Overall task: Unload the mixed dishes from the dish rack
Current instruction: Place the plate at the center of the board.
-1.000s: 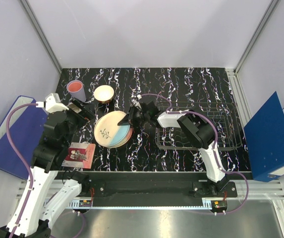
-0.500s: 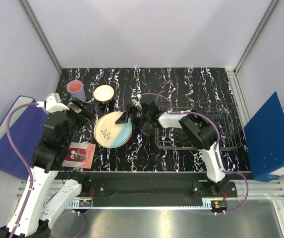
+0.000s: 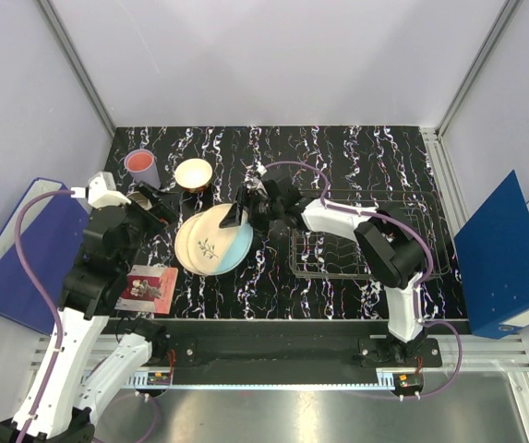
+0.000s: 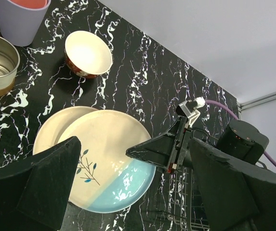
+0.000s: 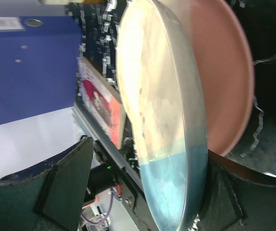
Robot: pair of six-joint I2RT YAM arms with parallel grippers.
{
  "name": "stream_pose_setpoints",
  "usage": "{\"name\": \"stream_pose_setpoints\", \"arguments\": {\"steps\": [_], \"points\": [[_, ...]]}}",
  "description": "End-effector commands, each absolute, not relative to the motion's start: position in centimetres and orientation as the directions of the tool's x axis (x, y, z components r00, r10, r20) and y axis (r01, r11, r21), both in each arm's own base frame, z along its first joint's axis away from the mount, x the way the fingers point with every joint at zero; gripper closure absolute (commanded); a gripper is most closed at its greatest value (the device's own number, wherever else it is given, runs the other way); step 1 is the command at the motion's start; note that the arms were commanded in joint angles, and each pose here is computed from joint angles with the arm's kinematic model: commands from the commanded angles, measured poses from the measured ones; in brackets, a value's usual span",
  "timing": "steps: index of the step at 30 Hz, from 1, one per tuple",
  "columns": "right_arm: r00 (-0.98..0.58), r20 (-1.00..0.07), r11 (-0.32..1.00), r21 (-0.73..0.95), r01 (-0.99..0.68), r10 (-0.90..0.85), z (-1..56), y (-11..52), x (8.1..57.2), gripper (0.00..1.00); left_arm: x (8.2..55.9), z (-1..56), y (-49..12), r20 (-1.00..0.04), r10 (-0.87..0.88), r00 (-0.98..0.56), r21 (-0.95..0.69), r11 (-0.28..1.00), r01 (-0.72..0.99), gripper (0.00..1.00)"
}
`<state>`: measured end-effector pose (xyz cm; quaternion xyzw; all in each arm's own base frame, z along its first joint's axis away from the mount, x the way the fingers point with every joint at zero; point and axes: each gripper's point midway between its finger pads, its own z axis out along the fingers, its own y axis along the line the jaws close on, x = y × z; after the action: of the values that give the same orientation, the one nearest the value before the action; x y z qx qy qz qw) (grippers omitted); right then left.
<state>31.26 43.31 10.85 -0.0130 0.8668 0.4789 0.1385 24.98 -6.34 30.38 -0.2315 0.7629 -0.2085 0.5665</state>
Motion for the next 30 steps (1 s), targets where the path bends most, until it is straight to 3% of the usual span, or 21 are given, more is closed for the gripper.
{"name": "stream_pose_setpoints", "arguments": {"steps": [1,3,5,6,9,13,19,22,23,26,30], "points": [[-0.945,-0.312,0.570,0.796,-0.204,0.097,12.7,43.2,31.5,0.18,25.5,30.6,-7.3,-0.758,-0.599,-0.258,-0.601,0.795,-0.081,0.01],[-0.951,-0.295,0.578,0.794,-0.188,0.095,11.9,43.1,31.5,0.21,25.6,30.4,-7.3,-0.758,-0.596,-0.266,-0.598,0.797,-0.083,0.01],[-0.955,-0.282,0.579,0.795,-0.181,0.088,11.3,43.3,31.4,0.31,25.6,30.4,-7.3,-0.758,-0.596,-0.266,-0.598,0.797,-0.083,0.01],[-0.957,-0.277,0.580,0.795,-0.177,0.087,11.1,43.4,31.4,0.51,25.6,30.4,-7.3,-0.758,-0.596,-0.266,-0.598,0.797,-0.083,0.01],[-0.961,-0.264,0.582,0.796,-0.166,0.087,10.7,43.6,31.5,0.84,25.6,30.2,-7.4,-0.757,-0.594,-0.273,-0.597,0.798,-0.083,0.01],[-0.959,-0.270,0.576,0.799,-0.174,0.084,11.0,43.8,31.7,1.00,25.7,30.1,-7.5,-0.755,-0.596,-0.274,-0.598,0.797,-0.087,0.01],[-0.959,-0.275,0.574,0.798,-0.184,0.075,11.2,43.9,31.7,0.99,25.9,30.0,-7.6,-0.753,-0.595,-0.280,-0.599,0.797,-0.082,0.01],[-0.961,-0.266,0.586,0.791,-0.174,0.074,10.5,43.7,31.6,0.66,25.9,30.0,-7.7,-0.753,-0.595,-0.282,-0.600,0.796,-0.078,0.01],[-0.960,-0.269,0.591,0.789,-0.170,0.082,10.6,43.6,31.8,0.46,25.8,30.0,-7.7,-0.752,-0.595,-0.284,-0.600,0.796,-0.078,0.01],[-0.955,-0.283,0.627,0.761,-0.166,0.090,10.2,43.0,31.9,0.26,25.8,30.0,-7.8,-0.751,-0.596,-0.286,-0.603,0.795,-0.074,0.01],[-0.948,-0.307,0.686,0.709,-0.164,0.090,9.9,41.9,32.2,0.20,25.8,29.9,-7.9,-0.750,-0.595,-0.290,-0.603,0.794,-0.071,0.01]]}}
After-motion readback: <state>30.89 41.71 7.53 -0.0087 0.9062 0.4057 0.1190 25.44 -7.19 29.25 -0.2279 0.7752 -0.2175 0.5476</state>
